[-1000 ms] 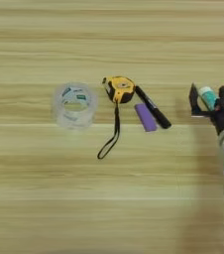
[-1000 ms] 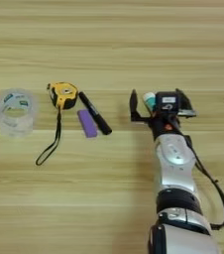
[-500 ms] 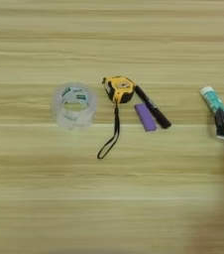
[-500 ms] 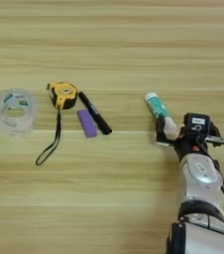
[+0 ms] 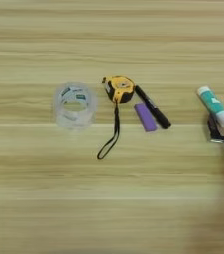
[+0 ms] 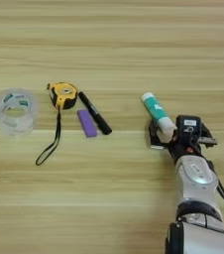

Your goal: Move the objects on the table

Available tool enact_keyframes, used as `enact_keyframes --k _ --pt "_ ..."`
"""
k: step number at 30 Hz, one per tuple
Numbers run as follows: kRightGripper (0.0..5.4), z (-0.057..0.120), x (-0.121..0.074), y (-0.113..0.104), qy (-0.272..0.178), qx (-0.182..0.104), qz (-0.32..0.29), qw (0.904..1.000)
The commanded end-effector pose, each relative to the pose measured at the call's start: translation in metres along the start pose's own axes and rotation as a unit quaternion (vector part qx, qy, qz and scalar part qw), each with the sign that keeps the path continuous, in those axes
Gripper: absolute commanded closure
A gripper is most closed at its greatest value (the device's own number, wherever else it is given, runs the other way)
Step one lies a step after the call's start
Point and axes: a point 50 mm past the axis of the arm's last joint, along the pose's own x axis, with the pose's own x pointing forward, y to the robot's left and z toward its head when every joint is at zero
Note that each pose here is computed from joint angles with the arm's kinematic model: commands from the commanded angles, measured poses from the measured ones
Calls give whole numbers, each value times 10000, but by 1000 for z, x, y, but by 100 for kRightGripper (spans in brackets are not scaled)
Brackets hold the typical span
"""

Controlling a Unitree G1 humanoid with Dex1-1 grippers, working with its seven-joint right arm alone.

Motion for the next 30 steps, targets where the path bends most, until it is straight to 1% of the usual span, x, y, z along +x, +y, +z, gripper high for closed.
enact_keyframes --k 1,5,12,14,18,21,25,27,28,30 --pt "3 29 15 -1 -361 -44 110 9993" --pt "3 26 16 4 -254 -22 246 9994" --pt "3 24 16 10 -241 -5 433 9988" --pt "24 23 15 13 -242 -17 515 9984" --pt "94 19 14 23 -200 -103 827 9963" --pt "136 19 13 30 -258 -125 1017 9944" --pt "177 20 13 37 -324 -150 1195 9922" --pt "210 21 12 41 -358 -158 1265 9912" --pt "218 21 12 43 -376 -158 1319 9904" --pt "255 21 11 50 -408 -164 1448 9885"
